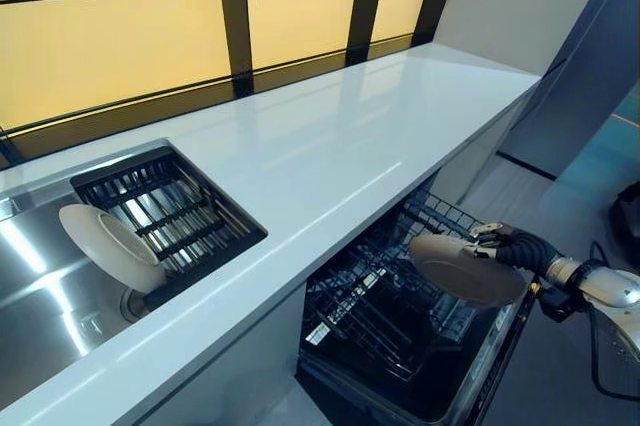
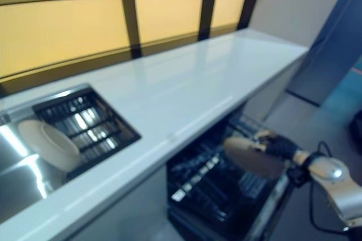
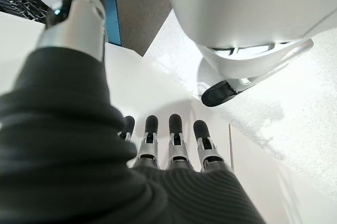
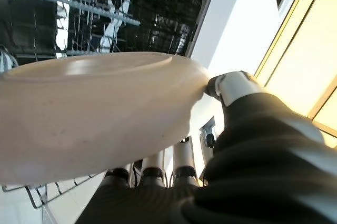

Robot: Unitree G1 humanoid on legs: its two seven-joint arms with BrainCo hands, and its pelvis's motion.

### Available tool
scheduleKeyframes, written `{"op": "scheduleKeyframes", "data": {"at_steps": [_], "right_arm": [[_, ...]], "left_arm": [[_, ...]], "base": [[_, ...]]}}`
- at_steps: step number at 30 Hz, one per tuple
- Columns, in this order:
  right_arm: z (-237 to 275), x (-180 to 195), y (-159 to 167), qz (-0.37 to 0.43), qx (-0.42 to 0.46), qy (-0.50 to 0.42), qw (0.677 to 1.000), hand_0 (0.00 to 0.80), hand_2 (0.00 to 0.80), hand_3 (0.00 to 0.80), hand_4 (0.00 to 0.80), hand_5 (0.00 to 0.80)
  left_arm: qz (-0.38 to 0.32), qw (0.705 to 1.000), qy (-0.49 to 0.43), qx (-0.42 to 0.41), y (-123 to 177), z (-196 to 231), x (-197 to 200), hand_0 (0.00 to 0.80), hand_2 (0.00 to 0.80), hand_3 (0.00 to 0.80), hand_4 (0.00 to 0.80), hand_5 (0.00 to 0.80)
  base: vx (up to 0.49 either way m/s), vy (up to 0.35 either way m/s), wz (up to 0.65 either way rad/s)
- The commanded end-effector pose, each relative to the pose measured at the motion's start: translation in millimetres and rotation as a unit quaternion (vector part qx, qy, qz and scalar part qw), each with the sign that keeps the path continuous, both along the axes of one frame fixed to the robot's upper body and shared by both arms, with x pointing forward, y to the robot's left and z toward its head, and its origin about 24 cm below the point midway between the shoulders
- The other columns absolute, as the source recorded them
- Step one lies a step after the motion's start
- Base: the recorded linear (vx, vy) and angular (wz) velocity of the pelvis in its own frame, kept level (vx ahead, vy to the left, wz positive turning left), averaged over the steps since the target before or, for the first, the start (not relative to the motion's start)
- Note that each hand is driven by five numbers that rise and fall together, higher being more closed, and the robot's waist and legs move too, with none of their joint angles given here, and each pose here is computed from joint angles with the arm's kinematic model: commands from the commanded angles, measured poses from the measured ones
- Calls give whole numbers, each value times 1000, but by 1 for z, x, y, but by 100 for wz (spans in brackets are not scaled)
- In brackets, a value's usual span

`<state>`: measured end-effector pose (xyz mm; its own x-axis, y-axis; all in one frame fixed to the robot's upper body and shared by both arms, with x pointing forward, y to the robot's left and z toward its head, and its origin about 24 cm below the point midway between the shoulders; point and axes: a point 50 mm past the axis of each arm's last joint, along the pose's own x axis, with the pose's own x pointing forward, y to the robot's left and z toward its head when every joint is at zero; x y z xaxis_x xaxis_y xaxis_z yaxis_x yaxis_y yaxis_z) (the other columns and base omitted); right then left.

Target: Take plates into dishwasher

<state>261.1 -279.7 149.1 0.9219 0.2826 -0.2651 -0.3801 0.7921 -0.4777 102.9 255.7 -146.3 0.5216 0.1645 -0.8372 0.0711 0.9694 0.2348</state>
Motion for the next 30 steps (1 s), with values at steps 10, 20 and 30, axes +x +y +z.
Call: {"op": "scheduleKeyframes", "data": {"at_steps": [10,20,30], "right_arm": [[-23,-4,15,12,60,36,998,800,800,800,800,800],[-59,-5,37,-16,182,79,980,800,800,800,800,800],[-59,2,52,-12,186,70,980,800,800,800,800,800]], "left_arm": [[-17,999,-36,16,13,12,25,0,0,0,0,0],[-33,999,-28,11,5,9,26,0,0,0,0,0],[-46,998,-30,5,-2,9,30,0,0,0,0,0]], "base": [[0,0,0],[0,0,0],[0,6,4]]}}
